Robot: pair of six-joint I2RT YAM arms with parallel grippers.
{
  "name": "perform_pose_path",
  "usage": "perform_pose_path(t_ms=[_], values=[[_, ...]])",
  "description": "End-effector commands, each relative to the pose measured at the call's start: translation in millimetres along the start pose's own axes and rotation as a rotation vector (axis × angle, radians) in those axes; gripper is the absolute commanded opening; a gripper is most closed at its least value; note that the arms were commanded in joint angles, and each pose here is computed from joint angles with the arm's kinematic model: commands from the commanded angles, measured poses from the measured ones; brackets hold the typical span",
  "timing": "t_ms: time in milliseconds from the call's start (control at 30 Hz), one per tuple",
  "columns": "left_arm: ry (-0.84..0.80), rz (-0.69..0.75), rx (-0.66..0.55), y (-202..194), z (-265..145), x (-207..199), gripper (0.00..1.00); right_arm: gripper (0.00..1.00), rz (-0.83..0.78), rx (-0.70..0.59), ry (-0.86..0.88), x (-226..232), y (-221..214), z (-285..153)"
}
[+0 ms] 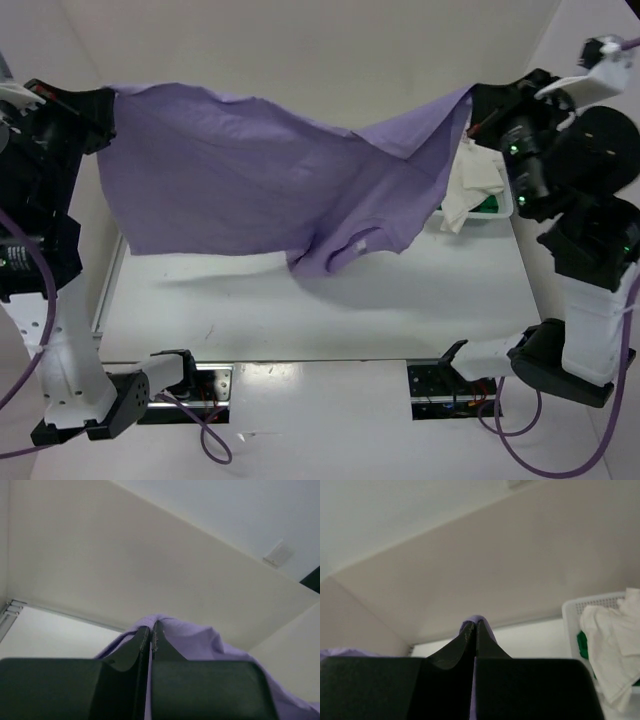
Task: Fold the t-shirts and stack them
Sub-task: Flatten out the crumpled T-shirt at the center of the board.
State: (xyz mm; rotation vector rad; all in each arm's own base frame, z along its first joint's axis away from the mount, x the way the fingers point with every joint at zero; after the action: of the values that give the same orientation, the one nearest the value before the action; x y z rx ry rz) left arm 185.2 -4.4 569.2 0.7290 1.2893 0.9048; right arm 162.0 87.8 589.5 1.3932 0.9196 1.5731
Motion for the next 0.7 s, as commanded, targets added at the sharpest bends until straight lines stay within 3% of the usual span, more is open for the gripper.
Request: perform_pose_path(t_ms=[0,100,233,367,533,600,667], values=[[0.074,0.052,-0.049,11.3,-1.2,3.9,0.0,0.0,0.027,-0.101,0.023,-1.5,31.9,-14.3],[0.09,0.075,-0.102,22.8,-8.3,0.9,0.0,0.0,0.059,-0.143,0.065,2.1,46.1,-17.5],[0.119,0.083,-0.067,14.5,8.3,8.6,0.0,0.0,0.042,-0.136,0.065,21.5,36.1,1.1],[0.175,0.081,0.002,-4.9,40.6,24.6,0.0,0.0,-0.08,-0.099,-0.007,56.7,-9.4,51.2],[0.304,0.097,0.138,-59.8,93.8,66.8,0.0,0.01,-0.208,-0.054,-0.063,75.6,-76.1,131.2],[0.287,0.079,0.19,-74.3,108.3,72.4,0.0,0.01,-0.194,-0.021,-0.029,77.2,-96.7,165.8],[0.232,0.058,0.206,-73.1,112.6,66.5,0.0,0.01,-0.183,-0.026,0.013,83.4,-93.6,168.4]])
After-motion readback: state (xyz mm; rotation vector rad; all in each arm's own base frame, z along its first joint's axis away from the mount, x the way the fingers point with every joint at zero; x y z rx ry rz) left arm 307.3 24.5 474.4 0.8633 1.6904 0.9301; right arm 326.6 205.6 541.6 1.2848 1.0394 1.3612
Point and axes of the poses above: each gripper's point midway between its finger pads, its own z axis out along the fingers, its own x axis along the line the jaws close on, y = z × x, the point moved 10 cm from there along -z, back along the fingers
